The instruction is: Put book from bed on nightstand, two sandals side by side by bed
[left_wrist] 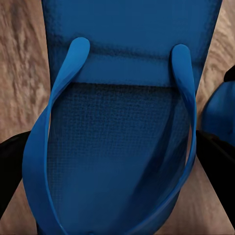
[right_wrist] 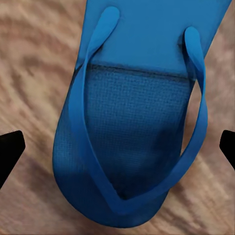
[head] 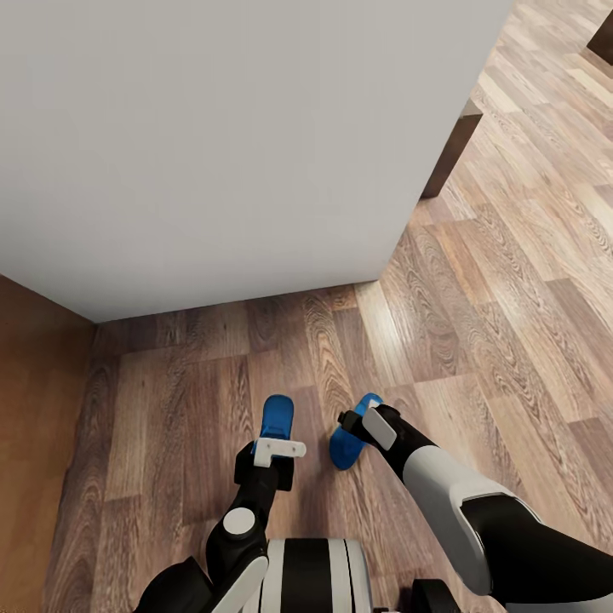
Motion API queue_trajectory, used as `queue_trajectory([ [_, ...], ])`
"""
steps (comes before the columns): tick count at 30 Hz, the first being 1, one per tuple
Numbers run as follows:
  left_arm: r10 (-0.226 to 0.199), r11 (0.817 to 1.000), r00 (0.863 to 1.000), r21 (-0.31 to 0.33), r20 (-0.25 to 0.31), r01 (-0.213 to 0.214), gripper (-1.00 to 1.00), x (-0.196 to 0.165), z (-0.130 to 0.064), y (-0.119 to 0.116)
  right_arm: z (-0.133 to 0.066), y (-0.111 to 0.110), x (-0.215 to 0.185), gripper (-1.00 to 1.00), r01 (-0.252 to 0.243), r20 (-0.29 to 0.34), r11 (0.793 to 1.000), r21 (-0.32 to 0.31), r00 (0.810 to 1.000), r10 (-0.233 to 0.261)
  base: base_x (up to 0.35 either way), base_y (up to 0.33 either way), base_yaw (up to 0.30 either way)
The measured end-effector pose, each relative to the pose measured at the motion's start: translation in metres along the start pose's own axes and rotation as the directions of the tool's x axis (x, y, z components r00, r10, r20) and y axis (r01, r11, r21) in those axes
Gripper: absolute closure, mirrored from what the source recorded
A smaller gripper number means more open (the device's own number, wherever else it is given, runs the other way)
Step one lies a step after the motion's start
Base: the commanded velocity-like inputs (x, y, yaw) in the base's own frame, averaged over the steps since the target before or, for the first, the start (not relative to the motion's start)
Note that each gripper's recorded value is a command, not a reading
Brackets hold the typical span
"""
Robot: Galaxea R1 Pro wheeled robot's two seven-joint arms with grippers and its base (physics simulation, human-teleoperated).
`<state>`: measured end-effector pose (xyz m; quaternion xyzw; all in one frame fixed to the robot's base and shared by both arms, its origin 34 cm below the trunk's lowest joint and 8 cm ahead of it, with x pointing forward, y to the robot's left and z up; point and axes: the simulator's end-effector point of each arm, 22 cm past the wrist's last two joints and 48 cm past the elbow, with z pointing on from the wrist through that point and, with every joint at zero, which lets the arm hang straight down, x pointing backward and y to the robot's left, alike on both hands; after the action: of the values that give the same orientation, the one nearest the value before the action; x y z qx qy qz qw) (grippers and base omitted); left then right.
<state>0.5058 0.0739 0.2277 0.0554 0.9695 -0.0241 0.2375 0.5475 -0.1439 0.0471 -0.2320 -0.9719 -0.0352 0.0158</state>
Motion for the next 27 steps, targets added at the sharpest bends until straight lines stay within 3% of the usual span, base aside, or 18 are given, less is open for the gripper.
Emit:
queue_trajectory([
  [13, 0.004, 1.0, 1.0, 0.005, -0.004, -0.004, 1.0, 0.002, 0.0, -0.002, 0.002, -0.001, -0.008, -1.0, -0.009, 0.042, 1.0, 0.004, 0.999, 0.009, 0.0, 0.0, 0.0],
  [27, 0.005, 1.0, 0.999, 0.013, -0.036, -0.004, 1.0, 0.018, 0.008, -0.005, 0.018, -0.009, 0.004, -1.0, -0.012, 0.014, 1.0, 0.019, 1.0, 0.012, 0.0, 0.0, 0.0],
])
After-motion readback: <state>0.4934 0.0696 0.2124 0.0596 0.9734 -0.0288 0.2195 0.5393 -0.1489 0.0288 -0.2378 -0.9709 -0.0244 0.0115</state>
